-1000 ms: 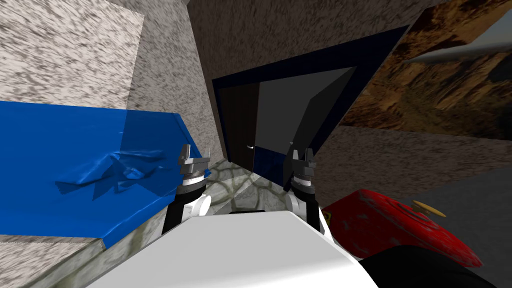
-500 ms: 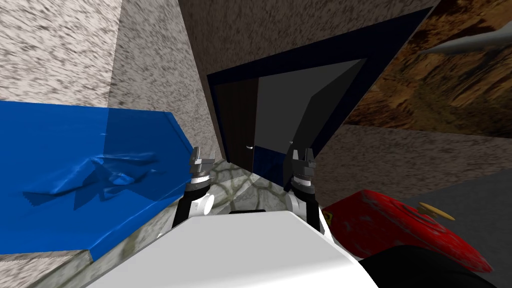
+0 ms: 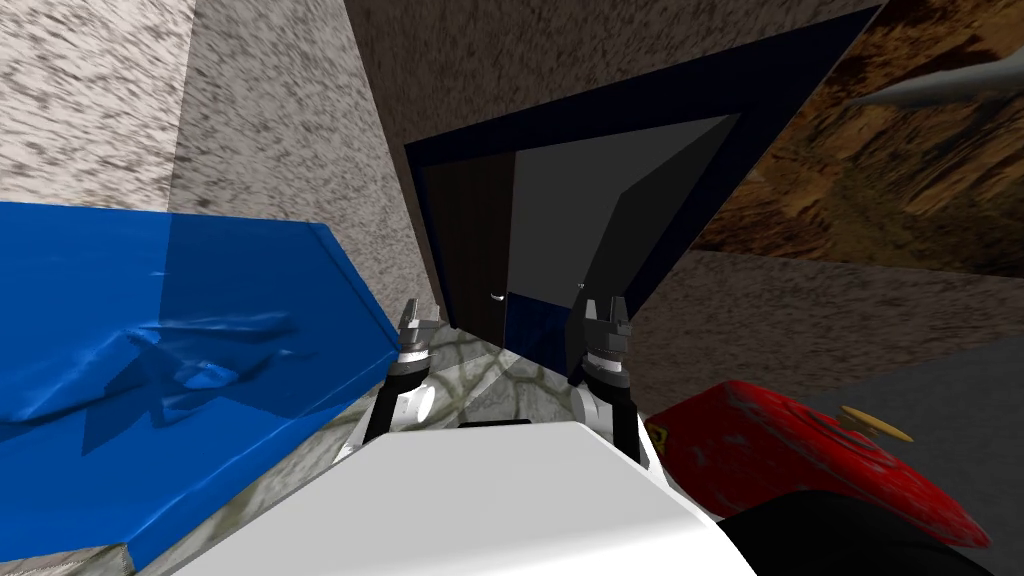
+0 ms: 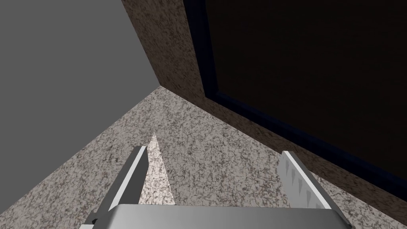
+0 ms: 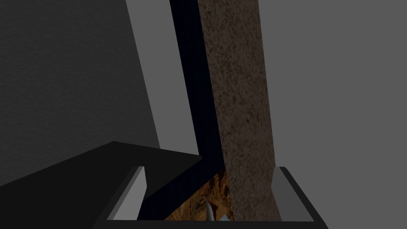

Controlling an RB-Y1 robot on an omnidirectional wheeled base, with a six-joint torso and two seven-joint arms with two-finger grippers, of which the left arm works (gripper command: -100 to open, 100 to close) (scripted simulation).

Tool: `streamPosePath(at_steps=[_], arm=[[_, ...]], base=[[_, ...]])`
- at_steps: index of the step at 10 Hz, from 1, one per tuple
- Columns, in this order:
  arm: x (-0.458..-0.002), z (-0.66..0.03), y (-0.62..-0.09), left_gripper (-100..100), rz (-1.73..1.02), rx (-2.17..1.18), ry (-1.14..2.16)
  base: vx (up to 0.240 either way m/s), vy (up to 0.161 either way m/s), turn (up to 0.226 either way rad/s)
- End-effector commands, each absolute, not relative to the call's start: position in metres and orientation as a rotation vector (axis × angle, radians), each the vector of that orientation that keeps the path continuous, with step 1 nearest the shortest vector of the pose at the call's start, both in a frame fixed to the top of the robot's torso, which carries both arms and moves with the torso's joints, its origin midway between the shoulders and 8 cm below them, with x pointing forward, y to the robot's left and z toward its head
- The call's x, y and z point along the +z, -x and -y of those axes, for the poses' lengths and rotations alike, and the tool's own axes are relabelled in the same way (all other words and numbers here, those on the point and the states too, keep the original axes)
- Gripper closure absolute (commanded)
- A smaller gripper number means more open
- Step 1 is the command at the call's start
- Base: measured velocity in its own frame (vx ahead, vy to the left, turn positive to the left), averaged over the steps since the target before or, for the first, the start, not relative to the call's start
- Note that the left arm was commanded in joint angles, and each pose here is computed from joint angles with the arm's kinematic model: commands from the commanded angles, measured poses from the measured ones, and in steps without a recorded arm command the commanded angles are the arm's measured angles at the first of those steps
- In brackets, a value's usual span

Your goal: Push the door open

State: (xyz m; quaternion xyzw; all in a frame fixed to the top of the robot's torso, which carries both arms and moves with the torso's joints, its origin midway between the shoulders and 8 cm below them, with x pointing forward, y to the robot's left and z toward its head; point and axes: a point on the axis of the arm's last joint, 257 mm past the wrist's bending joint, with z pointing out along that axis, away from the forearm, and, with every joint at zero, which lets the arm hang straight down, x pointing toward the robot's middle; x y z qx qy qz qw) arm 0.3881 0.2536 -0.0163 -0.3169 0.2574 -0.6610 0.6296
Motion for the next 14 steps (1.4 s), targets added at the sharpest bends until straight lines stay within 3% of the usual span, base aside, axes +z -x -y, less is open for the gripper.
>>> streamPosePath(at_steps=[1,14], arm=[[-0.031,-0.251,-0.396,-100,-0.615,-1.513,0.737],[-0.127,-0.230,-0.448,-100,-0.792,-1.485,0.837]], base=[[0.103,0.024,-0.063],[0.066,0.025,-0.046]])
